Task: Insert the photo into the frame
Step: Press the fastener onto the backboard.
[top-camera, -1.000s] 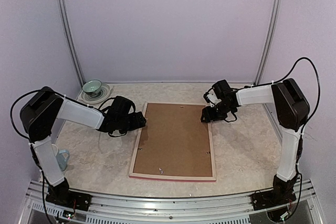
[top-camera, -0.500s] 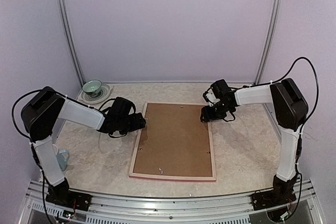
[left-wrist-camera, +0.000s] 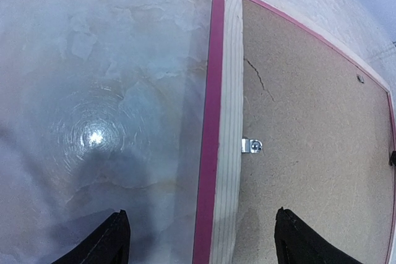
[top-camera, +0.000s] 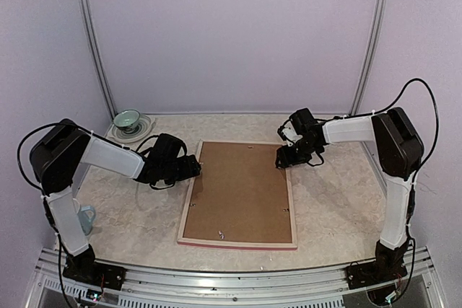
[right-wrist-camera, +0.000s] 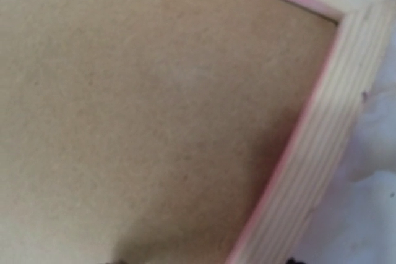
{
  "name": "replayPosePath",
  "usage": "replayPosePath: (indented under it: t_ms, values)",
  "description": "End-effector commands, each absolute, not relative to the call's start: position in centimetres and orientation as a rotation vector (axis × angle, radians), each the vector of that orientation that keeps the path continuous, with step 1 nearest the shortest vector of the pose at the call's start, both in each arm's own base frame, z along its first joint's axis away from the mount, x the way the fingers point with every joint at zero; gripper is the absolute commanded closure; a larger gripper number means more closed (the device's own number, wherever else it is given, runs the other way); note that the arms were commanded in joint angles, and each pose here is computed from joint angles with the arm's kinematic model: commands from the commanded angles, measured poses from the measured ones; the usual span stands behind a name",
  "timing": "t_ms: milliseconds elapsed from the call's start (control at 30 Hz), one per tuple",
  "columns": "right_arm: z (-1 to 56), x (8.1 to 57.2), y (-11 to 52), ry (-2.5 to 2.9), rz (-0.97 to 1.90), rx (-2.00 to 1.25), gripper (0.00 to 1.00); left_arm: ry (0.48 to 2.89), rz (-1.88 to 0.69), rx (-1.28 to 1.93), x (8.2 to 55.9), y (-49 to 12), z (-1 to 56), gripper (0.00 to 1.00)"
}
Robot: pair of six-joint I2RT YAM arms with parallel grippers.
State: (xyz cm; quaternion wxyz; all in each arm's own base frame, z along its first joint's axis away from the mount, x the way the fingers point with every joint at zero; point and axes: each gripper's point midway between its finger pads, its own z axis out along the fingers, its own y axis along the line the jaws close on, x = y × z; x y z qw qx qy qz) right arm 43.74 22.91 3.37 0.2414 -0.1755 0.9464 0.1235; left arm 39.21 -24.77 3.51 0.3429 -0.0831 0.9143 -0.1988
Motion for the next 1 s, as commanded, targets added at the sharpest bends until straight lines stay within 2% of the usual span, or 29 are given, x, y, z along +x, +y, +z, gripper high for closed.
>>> replayPosePath:
  t_ms: [0, 233, 967]
  values:
    - [1.5, 42.0, 21.9, 2.684, 0.252, -0.516, 0.4, 2.411, -0.508, -0.216, 38.8, -24.8, 2.2, 0.2]
    - [3.0, 42.7, 22.2, 2.641, 0.267, -0.515, 0.4, 2.411, -0.504, -0.217, 38.7, -24.7, 2.2, 0.2]
    - [0.7, 40.0, 20.7, 2.726, 0.205, -0.575, 0.41, 2.41, -0.508, -0.222, 38.7, -24.7, 2.1, 0.2]
